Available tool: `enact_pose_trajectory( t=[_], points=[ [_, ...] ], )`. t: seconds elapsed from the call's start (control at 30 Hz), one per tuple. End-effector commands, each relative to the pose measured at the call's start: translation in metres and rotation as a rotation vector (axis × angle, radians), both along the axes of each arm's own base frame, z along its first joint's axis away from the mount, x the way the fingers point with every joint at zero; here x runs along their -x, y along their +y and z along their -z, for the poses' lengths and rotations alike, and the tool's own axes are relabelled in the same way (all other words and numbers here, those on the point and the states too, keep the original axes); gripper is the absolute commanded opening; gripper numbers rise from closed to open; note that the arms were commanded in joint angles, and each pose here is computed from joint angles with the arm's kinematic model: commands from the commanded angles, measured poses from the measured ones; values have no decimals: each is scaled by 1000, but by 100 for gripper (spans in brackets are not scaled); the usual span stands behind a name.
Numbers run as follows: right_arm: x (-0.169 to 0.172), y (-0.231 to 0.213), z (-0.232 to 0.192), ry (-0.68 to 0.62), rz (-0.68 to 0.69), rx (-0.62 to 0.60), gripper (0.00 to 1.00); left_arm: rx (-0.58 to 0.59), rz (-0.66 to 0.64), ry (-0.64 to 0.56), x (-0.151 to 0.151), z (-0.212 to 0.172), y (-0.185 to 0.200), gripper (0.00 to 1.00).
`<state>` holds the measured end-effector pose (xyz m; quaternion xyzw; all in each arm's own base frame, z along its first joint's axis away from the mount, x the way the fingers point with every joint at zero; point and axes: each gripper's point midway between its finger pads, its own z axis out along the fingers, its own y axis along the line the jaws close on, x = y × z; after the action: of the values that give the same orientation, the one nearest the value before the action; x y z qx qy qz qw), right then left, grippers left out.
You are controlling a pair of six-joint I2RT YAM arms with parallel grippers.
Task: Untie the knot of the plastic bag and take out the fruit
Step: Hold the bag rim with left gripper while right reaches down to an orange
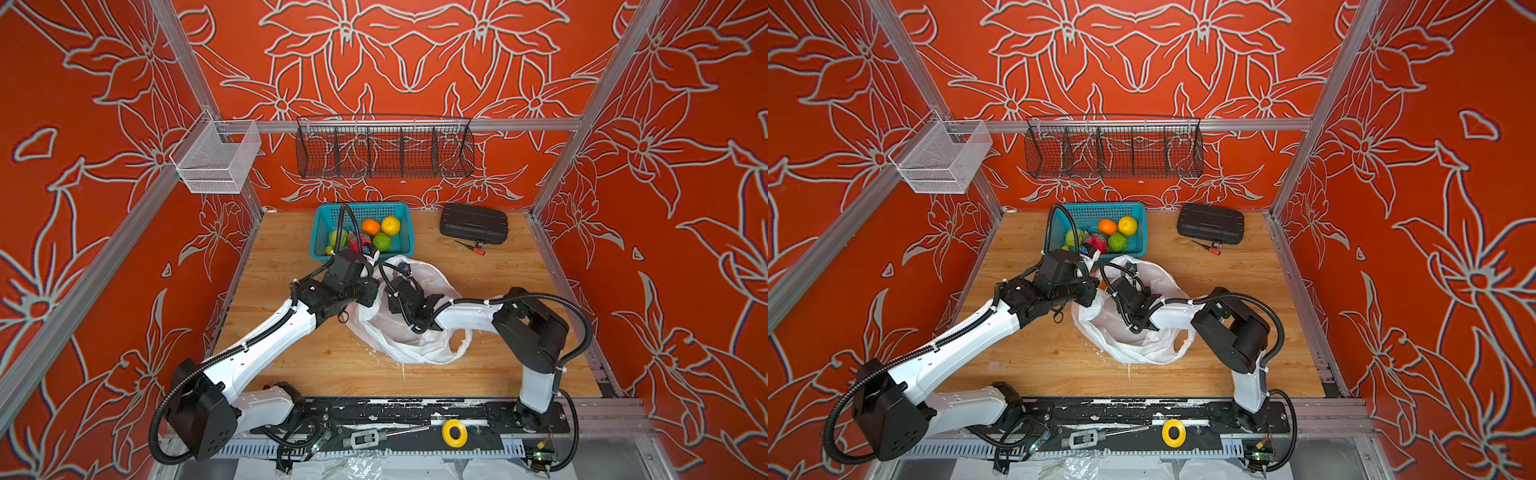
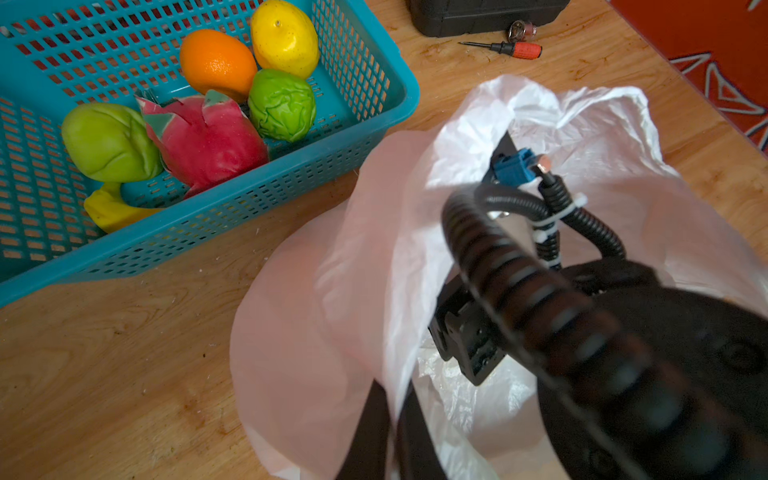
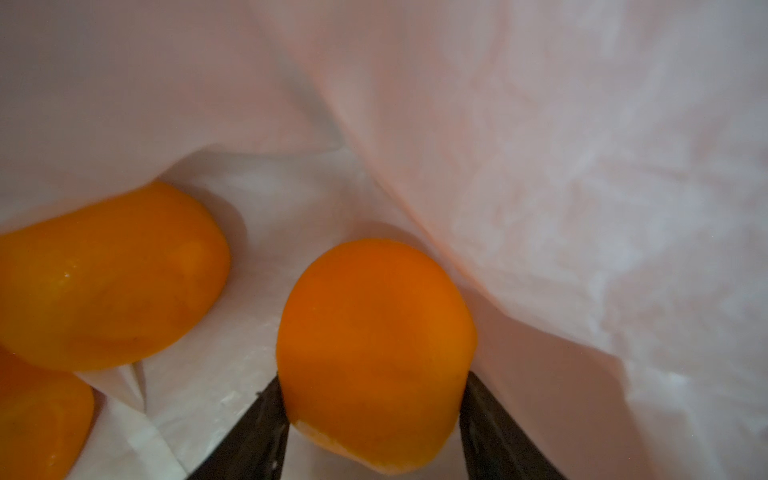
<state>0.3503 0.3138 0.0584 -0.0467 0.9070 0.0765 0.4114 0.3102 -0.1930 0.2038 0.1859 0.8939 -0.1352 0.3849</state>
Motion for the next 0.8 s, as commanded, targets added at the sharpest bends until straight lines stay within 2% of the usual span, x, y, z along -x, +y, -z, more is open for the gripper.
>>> enact_pose_trajectory(
  t=[0.0, 0.5, 0.57, 0.67, 0.73, 0.77],
  points=[
    [4, 1, -4, 2, -25, -28, 61, 19, 4, -16, 1, -7, -1, 8],
    [36, -7, -38, 16, -108, -156, 55, 11, 7, -8, -4, -2, -5, 10],
    [37, -11, -38, 15, -97, -159, 60, 11, 10, -6, -5, -2, -6, 10],
    [28, -13, -37, 19, -43, -178, 74, 12, 16, 3, -6, 0, -9, 10],
    [22, -9, -34, 72, -23, -252, 66, 10, 16, 10, -6, 1, -9, 10],
    [18, -9, -33, 89, -2, -298, 66, 9, 15, 12, -6, 0, -8, 10]
  ],
)
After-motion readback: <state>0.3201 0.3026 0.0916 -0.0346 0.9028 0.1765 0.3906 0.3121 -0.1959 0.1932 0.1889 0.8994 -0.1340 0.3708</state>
